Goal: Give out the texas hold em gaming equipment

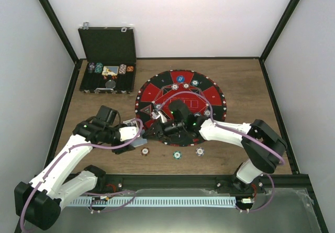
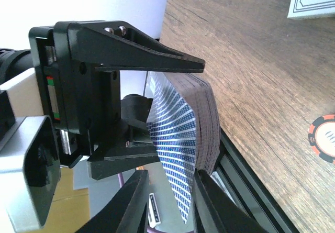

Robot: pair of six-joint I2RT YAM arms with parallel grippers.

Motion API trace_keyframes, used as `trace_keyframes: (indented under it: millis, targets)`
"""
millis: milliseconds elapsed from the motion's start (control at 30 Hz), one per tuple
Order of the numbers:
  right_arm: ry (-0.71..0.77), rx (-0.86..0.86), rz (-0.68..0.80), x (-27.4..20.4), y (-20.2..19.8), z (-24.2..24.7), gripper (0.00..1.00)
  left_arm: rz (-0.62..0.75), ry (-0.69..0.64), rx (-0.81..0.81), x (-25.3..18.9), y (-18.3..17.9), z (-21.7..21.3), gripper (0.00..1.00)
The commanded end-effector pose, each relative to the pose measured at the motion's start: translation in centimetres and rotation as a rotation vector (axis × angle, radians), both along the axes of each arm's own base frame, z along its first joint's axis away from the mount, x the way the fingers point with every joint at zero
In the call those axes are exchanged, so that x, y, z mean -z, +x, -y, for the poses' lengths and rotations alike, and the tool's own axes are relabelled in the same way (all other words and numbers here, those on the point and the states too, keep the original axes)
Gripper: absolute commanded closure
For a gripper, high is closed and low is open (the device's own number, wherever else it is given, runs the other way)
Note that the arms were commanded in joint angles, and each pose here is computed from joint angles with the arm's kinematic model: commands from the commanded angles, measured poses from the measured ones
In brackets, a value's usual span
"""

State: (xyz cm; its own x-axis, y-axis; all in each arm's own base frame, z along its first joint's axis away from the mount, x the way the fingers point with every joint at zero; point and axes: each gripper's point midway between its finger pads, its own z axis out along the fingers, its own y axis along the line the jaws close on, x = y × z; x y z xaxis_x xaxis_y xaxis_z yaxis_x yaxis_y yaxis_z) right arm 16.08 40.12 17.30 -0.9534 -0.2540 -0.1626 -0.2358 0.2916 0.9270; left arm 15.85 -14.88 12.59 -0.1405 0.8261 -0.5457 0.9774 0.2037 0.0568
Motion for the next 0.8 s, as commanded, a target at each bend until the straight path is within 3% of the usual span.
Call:
trace_keyframes:
  millis: [0, 133, 367, 767]
  targets:
    - [0.034, -0.014, -0.013, -0.8, -0.2, -1.1, 0.78, 0.016, -0.010, 0.010, -0.2, 0.1, 0.2, 0.93]
    - [0.068, -0.022, -0.035, -0.9, -0.5, -1.1, 0.82, 0.021, -0.006, 0.010, -0.1, 0.1, 0.1, 0.93]
    - [0.073, -0.013, -0.051, -0.7, -0.7, -0.9, 0.99, 0.020, -0.001, 0.010, 0.0, 0.0, 0.0, 0.93]
    - [0.097, 0.023, -0.035, -1.4, 0.8, 1.3, 0.99, 0.029, 0.022, -0.007, 0.0, 0.3, -0.4, 0.93]
